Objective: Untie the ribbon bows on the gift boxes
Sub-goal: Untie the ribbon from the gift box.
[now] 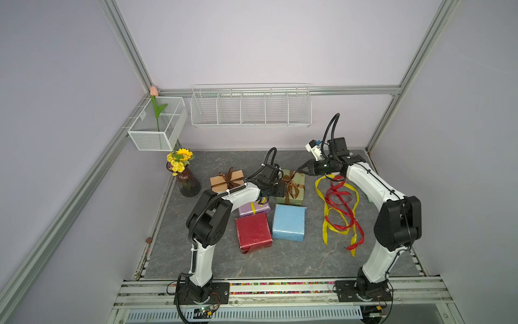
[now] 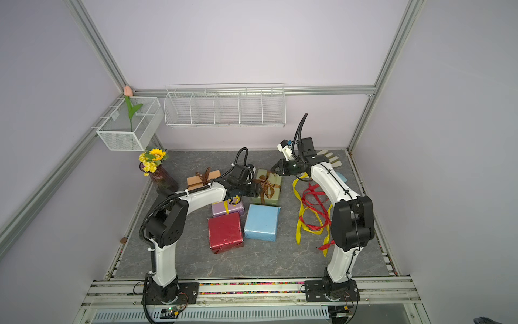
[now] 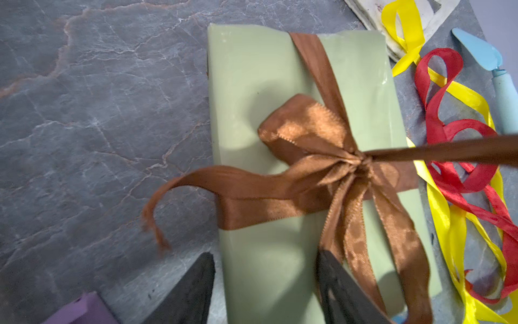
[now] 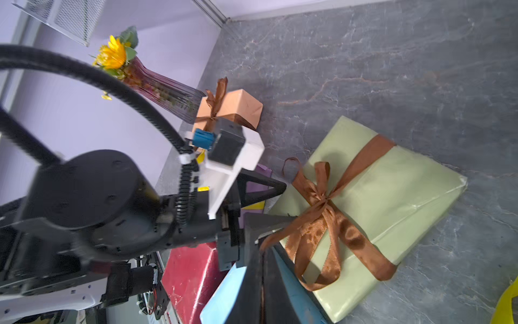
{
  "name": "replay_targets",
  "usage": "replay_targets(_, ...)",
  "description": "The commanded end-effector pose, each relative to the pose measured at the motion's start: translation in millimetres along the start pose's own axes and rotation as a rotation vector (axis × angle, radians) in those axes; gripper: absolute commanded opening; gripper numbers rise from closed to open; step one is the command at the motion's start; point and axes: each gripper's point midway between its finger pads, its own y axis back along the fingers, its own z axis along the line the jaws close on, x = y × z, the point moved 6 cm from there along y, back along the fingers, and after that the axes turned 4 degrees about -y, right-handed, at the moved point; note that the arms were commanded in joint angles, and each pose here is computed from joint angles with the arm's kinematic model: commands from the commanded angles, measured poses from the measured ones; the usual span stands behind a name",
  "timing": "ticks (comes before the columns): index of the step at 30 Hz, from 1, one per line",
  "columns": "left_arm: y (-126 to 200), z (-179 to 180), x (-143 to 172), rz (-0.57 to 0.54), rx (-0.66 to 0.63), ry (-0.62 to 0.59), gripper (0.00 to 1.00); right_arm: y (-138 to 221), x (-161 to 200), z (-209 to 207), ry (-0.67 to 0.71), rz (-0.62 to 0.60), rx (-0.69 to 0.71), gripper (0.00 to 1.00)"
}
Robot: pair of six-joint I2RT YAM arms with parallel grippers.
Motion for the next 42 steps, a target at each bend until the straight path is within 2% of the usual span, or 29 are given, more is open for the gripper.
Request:
replay_targets(1, -0.7, 9.0, 17.6, 0.062, -0.056, 0.014, 0.60, 20.5, -9.7, 25.1, 0.045, -0.055, -0.036, 0.07)
replay_targets(15, 0.2, 10.0, 19.7, 0.064, -0.059, 0.021, 0.60, 92.5, -13.6, 83.8, 0.175, -0.227, -0.007, 0.07)
replay_targets(21, 0.1, 9.5, 19.9, 0.062, -0.056, 0.028, 0.60, 106.1, -10.5, 86.0, 0.187, -0.260, 0.022, 0.07)
replay_targets(29, 10.1, 2.5, 11.8, 0.039, -0.021, 0.024, 0.60, 92.4, -15.1, 47.0, 0.113, -0.265, 0.135, 0.07)
replay_targets(36, 28.1, -4.9, -0.9, 0.006, 0.007, 0.003, 0.60, 83.8, -17.0, -31.4, -0.053, -0.279, 0.378, 0.07)
replay_targets(42, 42.7, -11.1, -10.0, -0.003, 0.025, -0.017, 0.60, 66.4, -4.9, -68.5, -0.132, -0.218, 0.405, 0.09)
